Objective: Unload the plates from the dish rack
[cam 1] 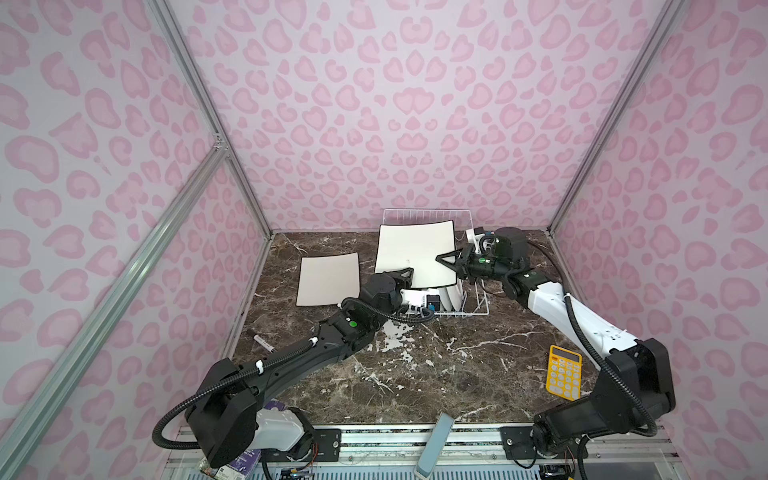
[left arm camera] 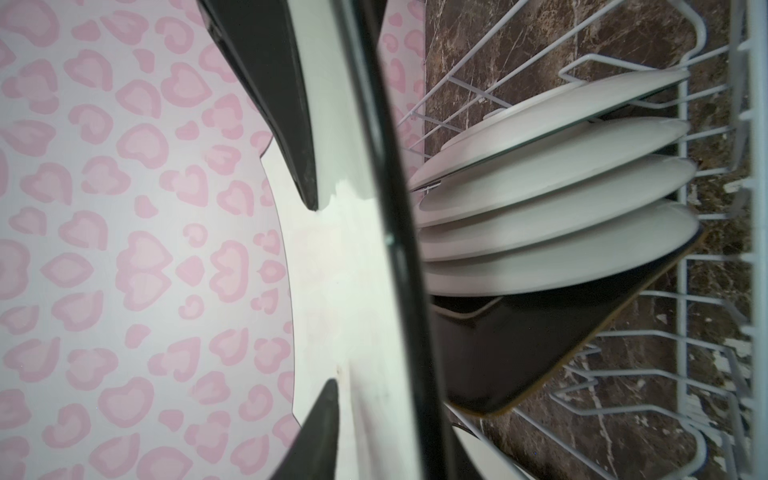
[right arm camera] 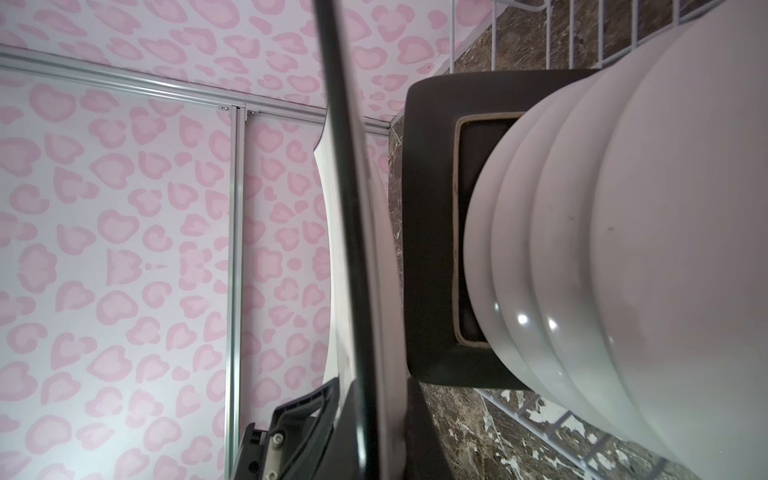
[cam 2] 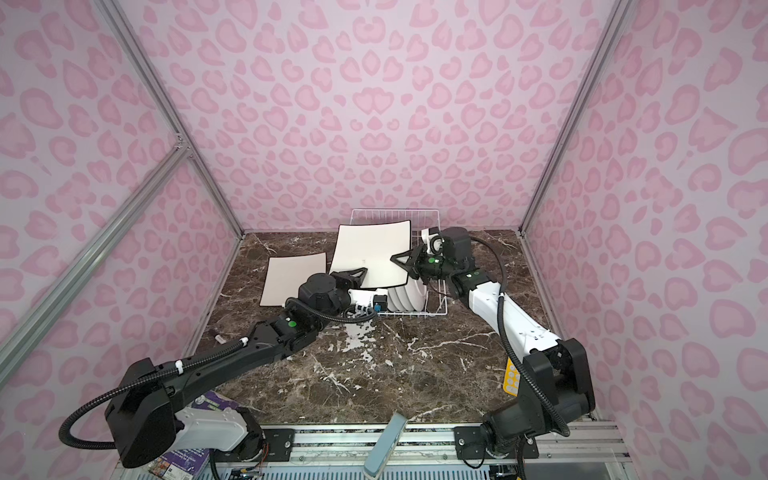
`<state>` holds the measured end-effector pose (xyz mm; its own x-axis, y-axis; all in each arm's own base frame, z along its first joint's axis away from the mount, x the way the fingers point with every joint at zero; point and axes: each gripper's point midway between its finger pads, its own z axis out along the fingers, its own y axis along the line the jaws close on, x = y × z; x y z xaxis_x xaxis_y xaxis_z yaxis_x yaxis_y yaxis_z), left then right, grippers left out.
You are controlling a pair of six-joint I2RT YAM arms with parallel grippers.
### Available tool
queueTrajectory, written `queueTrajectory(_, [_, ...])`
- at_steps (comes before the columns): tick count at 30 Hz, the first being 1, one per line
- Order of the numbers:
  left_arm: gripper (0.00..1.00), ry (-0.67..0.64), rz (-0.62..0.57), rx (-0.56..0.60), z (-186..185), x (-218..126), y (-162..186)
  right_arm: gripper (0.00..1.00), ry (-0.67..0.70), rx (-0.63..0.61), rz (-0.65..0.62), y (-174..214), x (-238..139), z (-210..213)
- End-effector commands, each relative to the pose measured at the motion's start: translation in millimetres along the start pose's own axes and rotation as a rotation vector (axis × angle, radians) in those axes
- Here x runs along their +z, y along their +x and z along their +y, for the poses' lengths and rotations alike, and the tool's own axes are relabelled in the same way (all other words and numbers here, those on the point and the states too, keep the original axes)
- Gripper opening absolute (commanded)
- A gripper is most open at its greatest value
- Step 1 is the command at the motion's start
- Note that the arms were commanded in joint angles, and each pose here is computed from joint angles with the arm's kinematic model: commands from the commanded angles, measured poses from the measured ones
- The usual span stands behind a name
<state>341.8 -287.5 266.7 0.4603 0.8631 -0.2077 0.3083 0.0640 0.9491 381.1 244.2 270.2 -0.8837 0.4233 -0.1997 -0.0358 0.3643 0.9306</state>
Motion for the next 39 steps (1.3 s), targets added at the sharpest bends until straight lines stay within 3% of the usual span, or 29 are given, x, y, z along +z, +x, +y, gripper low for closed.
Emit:
queueTrajectory(1, [0.57,-0.167,-0.021,-0.097,48.8,-4.5,-6.1,0.00,-0.065,-0.105,-0.039,-10.9,-4.1,12.2])
queueTrajectory(3, [0.66,-0.173,-0.033,-0.098,48.2,-4.9,-7.6,0.00,-0.082,-0.102,-0.052,-15.0,-5.8,15.8])
queueTrajectory(7, [0.73,-0.189,-0.070,-0.107,48.2,-9.3,-11.4,0.00,-0.124,-0.095,-0.082,-24.6,-10.1,24.6])
queueTrajectory(12, [0.77,-0.199,-0.128,-0.161,55.6,-21.0,-20.0,0.00,-0.110,-0.090,-0.128,-36.7,-17.4,22.2])
queueTrajectory(27, [0.79,-0.273,-0.294,-0.493,107.2,-75.9,-34.6,0.00,-0.155,-0.080,-0.180,-52.6,-20.7,31.4])
queueTrajectory(31, [0.79,-0.237,-0.277,-0.662,126.6,-76.6,-28.5,0.00,-0.161,-0.085,-0.182,-53.1,-20.7,32.9])
queueTrajectory(35, [0.79,-0.143,-0.252,-0.908,143.6,-73.5,-16.8,0.00,-0.165,-0.082,-0.175,-50.8,-20.6,34.1])
queueTrajectory(39, [0.83,-0.154,-0.241,-1.102,163.3,-74.3,3.1,0.00,-0.151,-0.096,-0.176,-48.7,-21.9,32.5])
